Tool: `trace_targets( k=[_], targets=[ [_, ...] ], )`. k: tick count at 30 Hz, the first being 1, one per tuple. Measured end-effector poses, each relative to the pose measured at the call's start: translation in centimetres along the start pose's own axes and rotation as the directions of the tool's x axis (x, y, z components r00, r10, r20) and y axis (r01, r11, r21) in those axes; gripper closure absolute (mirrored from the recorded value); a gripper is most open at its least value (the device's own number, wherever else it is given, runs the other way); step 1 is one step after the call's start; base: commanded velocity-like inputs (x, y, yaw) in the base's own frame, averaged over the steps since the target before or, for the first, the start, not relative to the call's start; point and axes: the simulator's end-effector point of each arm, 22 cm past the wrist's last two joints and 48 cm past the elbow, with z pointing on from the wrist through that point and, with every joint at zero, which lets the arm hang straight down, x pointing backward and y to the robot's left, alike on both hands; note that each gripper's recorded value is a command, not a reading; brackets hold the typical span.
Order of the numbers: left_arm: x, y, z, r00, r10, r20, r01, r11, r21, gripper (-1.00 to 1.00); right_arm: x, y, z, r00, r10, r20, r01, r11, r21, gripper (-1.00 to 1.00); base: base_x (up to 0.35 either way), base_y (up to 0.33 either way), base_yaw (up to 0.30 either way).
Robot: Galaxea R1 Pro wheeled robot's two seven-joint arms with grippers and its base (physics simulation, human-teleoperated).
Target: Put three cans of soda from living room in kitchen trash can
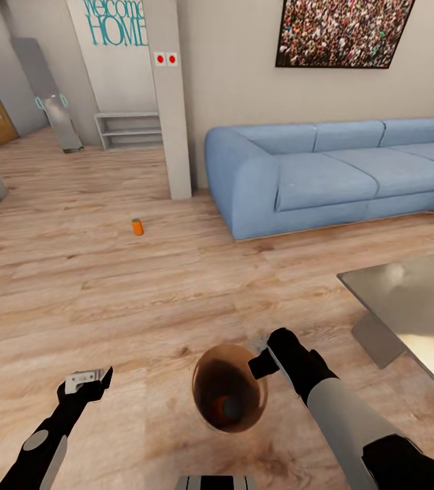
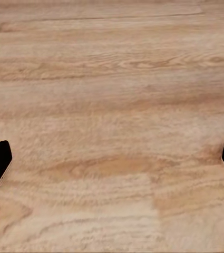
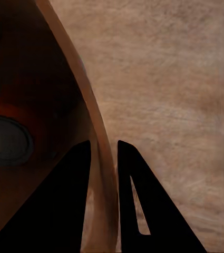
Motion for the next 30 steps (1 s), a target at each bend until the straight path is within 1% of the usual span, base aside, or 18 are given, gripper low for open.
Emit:
trace_targets(
  k=[1, 2, 5, 8, 9, 13, 17, 21, 26, 30],
  targets=[
    [0.0, 0.0, 0.0, 1.0, 0.0, 0.0, 0.0, 1.0, 0.0, -1.0, 0.2, -0.8, 0.0, 1.0, -0.014, -0.004, 0.014, 1.0, 0.025, 1.0, 0.312, 0.104, 0.0],
    [0.0, 0.0, 0.0, 1.0, 0.0, 0.0, 0.0, 1.0, 0.0, -1.0, 0.3, -1.2, 0.0, 1.0, -0.014, -0.006, 0.014, 0.999, 0.031, 1.0, 0.312, 0.104, 0.0],
    [0.0, 0.0, 0.0, 1.0, 0.0, 0.0, 0.0, 1.0, 0.0, -1.0, 0.8, -1.6, 0.0, 1.0, 0.022, -0.008, -0.022, 1.0, 0.008, 1.0, 0.308, 0.115, 0.0],
    [0.0, 0.0, 0.0, 1.0, 0.0, -0.001, 0.0, 1.0, 0.0, -1.0, 1.1, -3.1, 0.0, 1.0, -0.004, -0.015, 0.005, 0.998, 0.055, 1.0, 0.292, 0.146, 0.0],
    [0.0, 0.0, 0.0, 1.0, 0.0, -0.001, 0.0, 1.0, 0.0, -1.0, 1.1, -3.3, -0.1, 1.0, -0.007, -0.015, 0.008, 0.998, 0.06, 1.0, 0.28, 0.163, 0.0],
    [0.0, 0.0, 0.0, 1.0, 0.0, -0.001, 0.0, 1.0, 0.0, -1.0, 1.0, -2.7, -0.1, 1.0, 0.015, -0.009, -0.015, 0.999, 0.031, 1.0, 0.268, 0.18, 0.03],
    [0.0, 0.0, 0.0, 1.0, 0.0, 0.001, 0.0, 1.0, 0.0, -1.0, 0.8, -3.1, -0.2, 1.0, 0.001, -0.006, 0.0, 0.999, 0.05, 1.0, 0.263, 0.187, 0.175],
    [-0.1, 0.0, 0.0, 1.0, -0.001, 0.002, 0.001, 1.0, 0.0, -1.0, 0.7, -2.5, -0.3, 1.0, 0.013, -0.001, -0.013, 0.999, 0.03, 1.0, 0.262, 0.188, 0.226],
    [-0.3, 0.0, -0.1, 1.0, -0.001, 0.005, 0.001, 1.0, 0.001, -1.0, 0.6, -2.7, -0.5, 1.0, 0.004, 0.001, -0.004, 0.999, 0.041, 1.0, 0.261, 0.189, 0.238],
    [-0.4, 0.0, -0.1, 1.0, -0.001, 0.007, 0.001, 1.0, 0.001, -1.0, 0.5, -2.5, -0.6, 1.0, 0.01, 0.004, -0.01, 0.999, 0.034, 1.0, 0.261, 0.19, 0.241]
  ],
)
